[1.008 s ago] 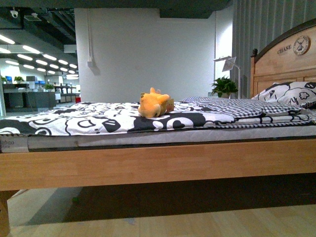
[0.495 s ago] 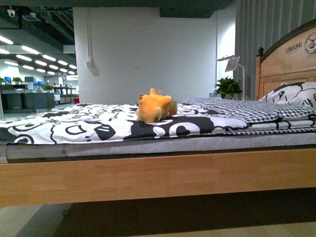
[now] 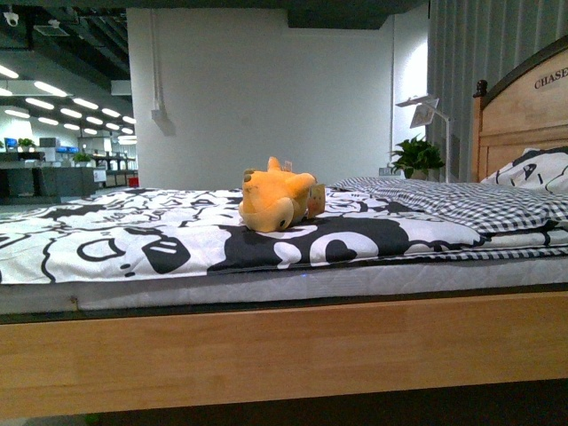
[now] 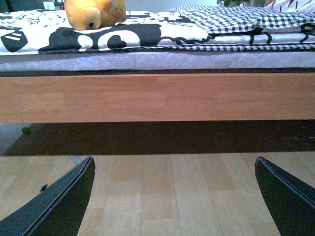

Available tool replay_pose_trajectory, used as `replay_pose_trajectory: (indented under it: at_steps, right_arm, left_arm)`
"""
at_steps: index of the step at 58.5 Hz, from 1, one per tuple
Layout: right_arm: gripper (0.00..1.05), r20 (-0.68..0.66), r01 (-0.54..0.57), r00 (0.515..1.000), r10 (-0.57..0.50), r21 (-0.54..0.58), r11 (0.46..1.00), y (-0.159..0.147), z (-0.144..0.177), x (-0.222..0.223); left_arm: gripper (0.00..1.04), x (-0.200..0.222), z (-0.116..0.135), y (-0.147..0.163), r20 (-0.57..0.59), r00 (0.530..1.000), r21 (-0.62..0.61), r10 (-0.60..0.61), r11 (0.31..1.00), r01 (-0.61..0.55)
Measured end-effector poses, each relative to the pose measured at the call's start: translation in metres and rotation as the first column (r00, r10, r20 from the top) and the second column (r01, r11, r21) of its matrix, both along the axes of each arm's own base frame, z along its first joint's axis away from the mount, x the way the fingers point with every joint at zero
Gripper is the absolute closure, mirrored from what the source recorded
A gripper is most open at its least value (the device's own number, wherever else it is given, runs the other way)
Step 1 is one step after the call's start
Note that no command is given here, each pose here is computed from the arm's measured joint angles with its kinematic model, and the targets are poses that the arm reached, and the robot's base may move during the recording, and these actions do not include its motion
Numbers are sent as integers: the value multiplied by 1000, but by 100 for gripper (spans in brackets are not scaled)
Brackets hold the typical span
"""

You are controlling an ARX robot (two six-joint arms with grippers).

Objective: Put away toys

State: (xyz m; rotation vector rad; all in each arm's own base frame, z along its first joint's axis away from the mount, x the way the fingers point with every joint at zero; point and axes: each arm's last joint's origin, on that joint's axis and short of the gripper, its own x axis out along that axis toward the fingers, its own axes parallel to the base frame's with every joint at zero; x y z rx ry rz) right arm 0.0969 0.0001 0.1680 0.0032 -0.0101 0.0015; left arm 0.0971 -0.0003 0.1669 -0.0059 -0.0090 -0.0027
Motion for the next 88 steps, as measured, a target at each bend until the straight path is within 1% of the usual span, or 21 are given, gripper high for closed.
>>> replay_pose_trajectory:
  at_steps: [88]
  right_arm:
    - [7,-1,0,1000,0,0,1000,0,0,0]
  left_arm:
    - [6,0,0,0,-1,1000,0,0,1000,0]
